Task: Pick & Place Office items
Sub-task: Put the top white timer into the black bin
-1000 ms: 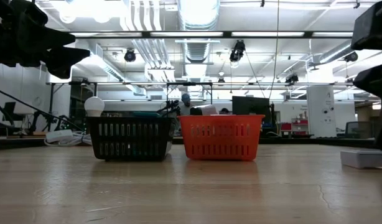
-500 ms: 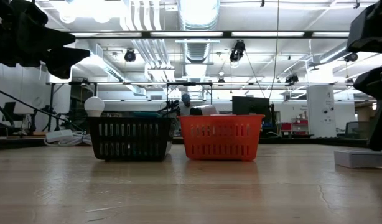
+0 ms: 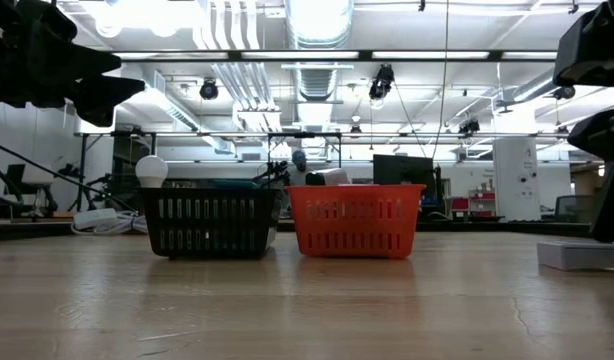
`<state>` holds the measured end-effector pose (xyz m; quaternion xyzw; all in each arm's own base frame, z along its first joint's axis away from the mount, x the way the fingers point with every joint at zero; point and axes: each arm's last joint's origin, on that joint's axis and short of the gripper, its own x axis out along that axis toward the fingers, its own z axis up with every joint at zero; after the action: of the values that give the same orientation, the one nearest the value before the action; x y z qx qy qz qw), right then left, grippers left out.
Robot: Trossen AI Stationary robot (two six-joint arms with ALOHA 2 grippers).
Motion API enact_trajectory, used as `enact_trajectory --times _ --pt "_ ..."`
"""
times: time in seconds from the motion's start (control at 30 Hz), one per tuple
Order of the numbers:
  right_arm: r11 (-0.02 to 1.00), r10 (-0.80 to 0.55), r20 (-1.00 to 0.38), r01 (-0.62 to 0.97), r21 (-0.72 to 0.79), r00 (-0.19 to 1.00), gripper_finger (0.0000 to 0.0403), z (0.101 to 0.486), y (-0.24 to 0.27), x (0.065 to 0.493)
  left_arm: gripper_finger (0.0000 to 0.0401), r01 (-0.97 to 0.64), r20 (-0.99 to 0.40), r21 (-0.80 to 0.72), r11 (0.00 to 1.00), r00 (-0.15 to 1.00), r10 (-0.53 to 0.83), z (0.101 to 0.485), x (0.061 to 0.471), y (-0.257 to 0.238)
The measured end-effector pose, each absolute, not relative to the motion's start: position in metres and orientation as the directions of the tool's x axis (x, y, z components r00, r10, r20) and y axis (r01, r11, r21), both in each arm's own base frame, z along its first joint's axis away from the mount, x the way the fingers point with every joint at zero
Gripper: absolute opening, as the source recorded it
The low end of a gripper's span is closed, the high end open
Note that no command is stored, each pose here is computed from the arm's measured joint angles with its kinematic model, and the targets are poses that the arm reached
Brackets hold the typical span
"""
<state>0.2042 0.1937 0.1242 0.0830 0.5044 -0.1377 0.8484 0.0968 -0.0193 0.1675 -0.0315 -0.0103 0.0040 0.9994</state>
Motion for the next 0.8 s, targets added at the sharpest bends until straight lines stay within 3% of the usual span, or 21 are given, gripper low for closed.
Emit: enact_trajectory --times 0.4,0.8 --pt "0.946 -0.165 -0.878 0.323 -0.013 0.449 0.0144 0.1167 0.1918 0.202 0.0252 -0.007 0.02 -0.063 0.998 1.0 0.008 0.1675 0.0968 -0.0193" --pt "0.949 -0.162 -0.875 0.316 -0.011 0.456 0.0181 0.1156 0.1927 0.2028 0.0252 -0.007 0.02 -0.063 0.998 1.0 0.009 0.1675 0.0968 -0.0193"
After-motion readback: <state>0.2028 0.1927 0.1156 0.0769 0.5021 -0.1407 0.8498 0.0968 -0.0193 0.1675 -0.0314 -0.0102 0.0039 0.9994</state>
